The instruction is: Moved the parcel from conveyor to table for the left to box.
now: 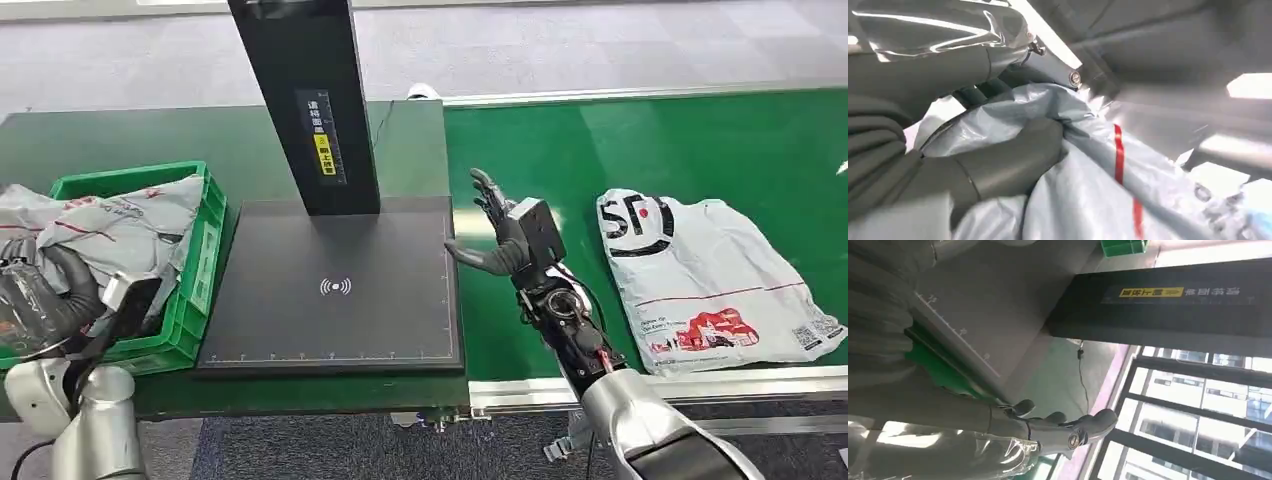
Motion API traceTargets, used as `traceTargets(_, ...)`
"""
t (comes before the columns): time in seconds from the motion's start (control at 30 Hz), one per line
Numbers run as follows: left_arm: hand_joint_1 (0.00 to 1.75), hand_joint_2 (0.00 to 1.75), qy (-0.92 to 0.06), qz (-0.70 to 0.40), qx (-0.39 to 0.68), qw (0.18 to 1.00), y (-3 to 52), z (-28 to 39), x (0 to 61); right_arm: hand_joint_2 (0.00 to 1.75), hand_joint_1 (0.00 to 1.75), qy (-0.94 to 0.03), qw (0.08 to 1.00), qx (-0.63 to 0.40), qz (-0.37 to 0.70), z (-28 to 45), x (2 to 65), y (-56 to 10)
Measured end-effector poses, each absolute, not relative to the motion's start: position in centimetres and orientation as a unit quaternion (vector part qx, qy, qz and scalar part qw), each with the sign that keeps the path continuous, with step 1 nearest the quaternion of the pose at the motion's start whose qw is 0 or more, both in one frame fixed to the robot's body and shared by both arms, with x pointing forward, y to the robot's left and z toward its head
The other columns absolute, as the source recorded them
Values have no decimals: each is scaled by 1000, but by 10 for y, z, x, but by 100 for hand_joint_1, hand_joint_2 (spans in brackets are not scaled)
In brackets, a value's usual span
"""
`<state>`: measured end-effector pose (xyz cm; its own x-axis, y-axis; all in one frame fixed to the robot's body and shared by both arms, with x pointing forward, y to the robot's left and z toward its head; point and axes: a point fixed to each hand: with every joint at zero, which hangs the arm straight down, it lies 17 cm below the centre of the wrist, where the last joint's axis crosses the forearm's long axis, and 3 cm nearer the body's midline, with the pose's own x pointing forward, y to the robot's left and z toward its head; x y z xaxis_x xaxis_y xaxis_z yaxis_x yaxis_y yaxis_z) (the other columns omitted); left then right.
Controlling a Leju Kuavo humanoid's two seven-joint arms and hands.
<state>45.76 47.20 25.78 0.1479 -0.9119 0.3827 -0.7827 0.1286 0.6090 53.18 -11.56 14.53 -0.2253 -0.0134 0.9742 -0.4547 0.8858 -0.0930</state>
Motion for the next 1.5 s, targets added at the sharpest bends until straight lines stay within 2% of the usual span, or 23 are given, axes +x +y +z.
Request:
traceTargets(0.33,175,0,-555,-90,662,496,557,182,466,175,0,-755,612,150,184,134,527,-122)
traceTargets(0.73,173,0,-523,-89,662,529,573,157,460,175,0,-753,614,147,185,132,527,-122)
traceTargets(0.77,31,0,-522,-88,663,530,575,156,460,175,0,-754,613,147,186,132,527,-122)
traceTargets(0.8,49,0,-520,-87,662,532,576,155,459,175,0,-753,613,146,186,132,527,-122)
traceTargets(0.83,45,0,-519,-87,662,533,577,154,458,175,0,-754,613,147,186,132,527,-121)
traceTargets(0.87,0,0,-519,-87,662,533,577,154,458,175,0,-753,613,147,186,132,527,-121)
traceTargets(1.1,0,0,-614,-66,633,467,555,179,456,175,0,-752,612,153,189,133,526,-116)
traceTargets(1.27,0,0,-664,75,591,452,558,188,432,175,0,-756,606,161,187,141,527,-111)
traceTargets(1.5,0,0,-704,48,580,407,514,216,431,175,0,-760,601,164,187,145,527,-106)
